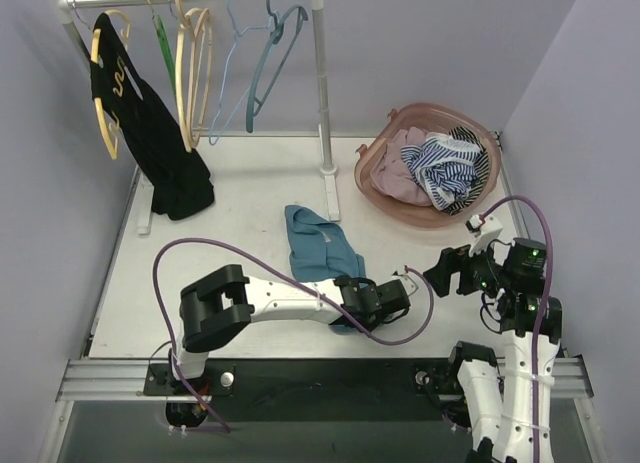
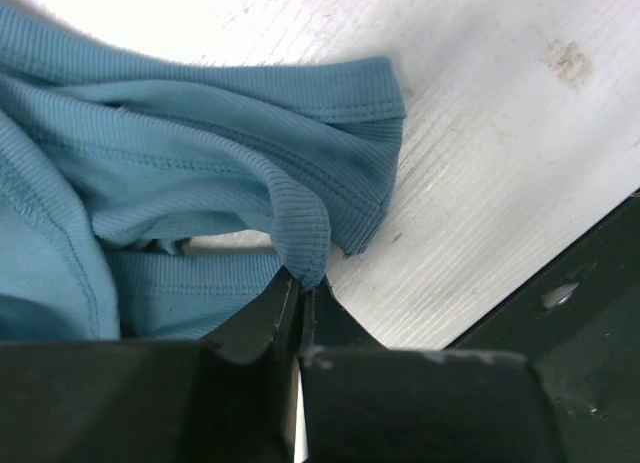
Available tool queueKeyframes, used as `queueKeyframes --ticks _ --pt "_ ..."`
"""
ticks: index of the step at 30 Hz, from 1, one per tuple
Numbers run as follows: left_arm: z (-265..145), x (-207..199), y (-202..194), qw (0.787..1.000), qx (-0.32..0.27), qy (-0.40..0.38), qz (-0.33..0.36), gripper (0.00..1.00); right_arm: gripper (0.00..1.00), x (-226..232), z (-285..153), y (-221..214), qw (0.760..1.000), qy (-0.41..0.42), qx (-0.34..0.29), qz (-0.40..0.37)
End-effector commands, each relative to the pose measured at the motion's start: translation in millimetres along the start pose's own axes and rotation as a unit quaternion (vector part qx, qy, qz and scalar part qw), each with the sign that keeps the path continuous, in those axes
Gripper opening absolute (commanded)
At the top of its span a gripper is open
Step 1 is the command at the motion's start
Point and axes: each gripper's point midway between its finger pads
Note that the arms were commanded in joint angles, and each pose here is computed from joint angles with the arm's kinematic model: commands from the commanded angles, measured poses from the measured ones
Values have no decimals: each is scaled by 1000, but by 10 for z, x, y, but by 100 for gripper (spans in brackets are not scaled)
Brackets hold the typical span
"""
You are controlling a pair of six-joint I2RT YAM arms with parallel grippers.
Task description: Place the tank top on the hanger
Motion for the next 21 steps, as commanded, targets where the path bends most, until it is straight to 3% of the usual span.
queueKeyframes --ticks 1,6,10,11,14,21 --pt "-331 72 350 998 -55 -2 -35 0 77 154 -24 31 998 50 -2 -34" --pt "-875 446 556 978 -125 -57 -156 0 75 367 11 -41 983 134 22 -120" --pt "-1061 796 367 941 -158 -122 -274 0 74 640 91 -242 952 220 71 -199" --pt "-1245 1002 443 924 -193 -130 -305 0 74 677 103 -299 946 232 83 -212" --pt "-1448 1147 364 894 -225 -175 -346 0 74 825 179 -548 920 267 139 -251" --pt "-1629 1346 78 870 -246 -188 -383 0 74 821 617 -802 890 229 193 -345"
Point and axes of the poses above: each gripper's point midway between its finger pads, its own z axis out along the fingers, its own x axis along the line the jaws close on, y = z × x, and after that the axes turned 3 degrees about -z, right-handed
